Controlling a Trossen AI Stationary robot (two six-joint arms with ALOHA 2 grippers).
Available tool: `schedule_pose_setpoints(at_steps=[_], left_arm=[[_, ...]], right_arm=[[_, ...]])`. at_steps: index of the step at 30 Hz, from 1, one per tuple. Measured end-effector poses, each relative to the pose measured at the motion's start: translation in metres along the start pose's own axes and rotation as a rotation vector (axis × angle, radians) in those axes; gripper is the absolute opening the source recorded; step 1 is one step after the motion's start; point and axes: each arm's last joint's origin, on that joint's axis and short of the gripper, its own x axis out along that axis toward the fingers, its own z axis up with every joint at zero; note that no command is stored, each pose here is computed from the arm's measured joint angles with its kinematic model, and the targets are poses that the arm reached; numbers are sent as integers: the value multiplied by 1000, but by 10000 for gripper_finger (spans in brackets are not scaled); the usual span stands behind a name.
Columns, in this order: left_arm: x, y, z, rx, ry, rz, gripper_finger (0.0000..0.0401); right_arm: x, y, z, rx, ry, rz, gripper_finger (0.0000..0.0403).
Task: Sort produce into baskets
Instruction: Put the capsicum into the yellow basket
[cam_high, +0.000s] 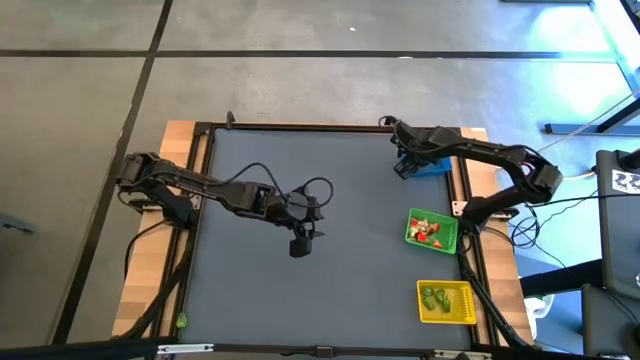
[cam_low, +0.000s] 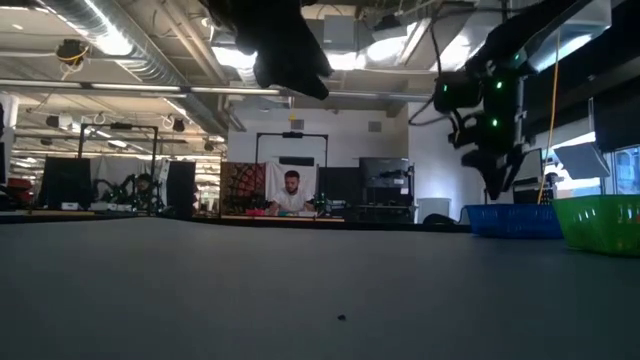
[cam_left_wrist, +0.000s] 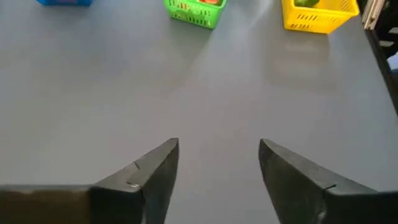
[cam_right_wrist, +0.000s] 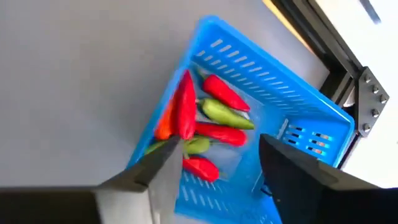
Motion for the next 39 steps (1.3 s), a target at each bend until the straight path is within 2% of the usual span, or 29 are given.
schedule_pose_setpoints(at_steps=[6,9,14,18,21,24,27,32,39], left_arm=[[2,-3,9,43,-93,-23,263],[0,-4,15,30,-164,-36,267],[-3,-12,10,14,-120,-64,266],[-17,-30,-3,28,56,-83,260],[-31,-46,-12,-3,216,-75,258],[-45,-63,-25,-65,368,-87,259],[-56,-81,-42,-178,517,-113,260],[-76,-108,-72,-322,723,-66,260],[-101,-144,-113,-315,892,-90,260]], right_arm=[[-42,23,-14,-53,-151,171,236],[-65,39,-25,-100,-245,274,238],[-97,74,-45,-202,-383,425,239],[-116,103,-61,-301,-483,534,239],[-128,122,-72,-355,-562,595,239],[-137,136,-80,-383,-630,636,239],[-142,148,-87,-397,-675,655,239],[-140,162,-93,-439,-688,645,239],[-137,166,-97,-448,-619,692,239]])
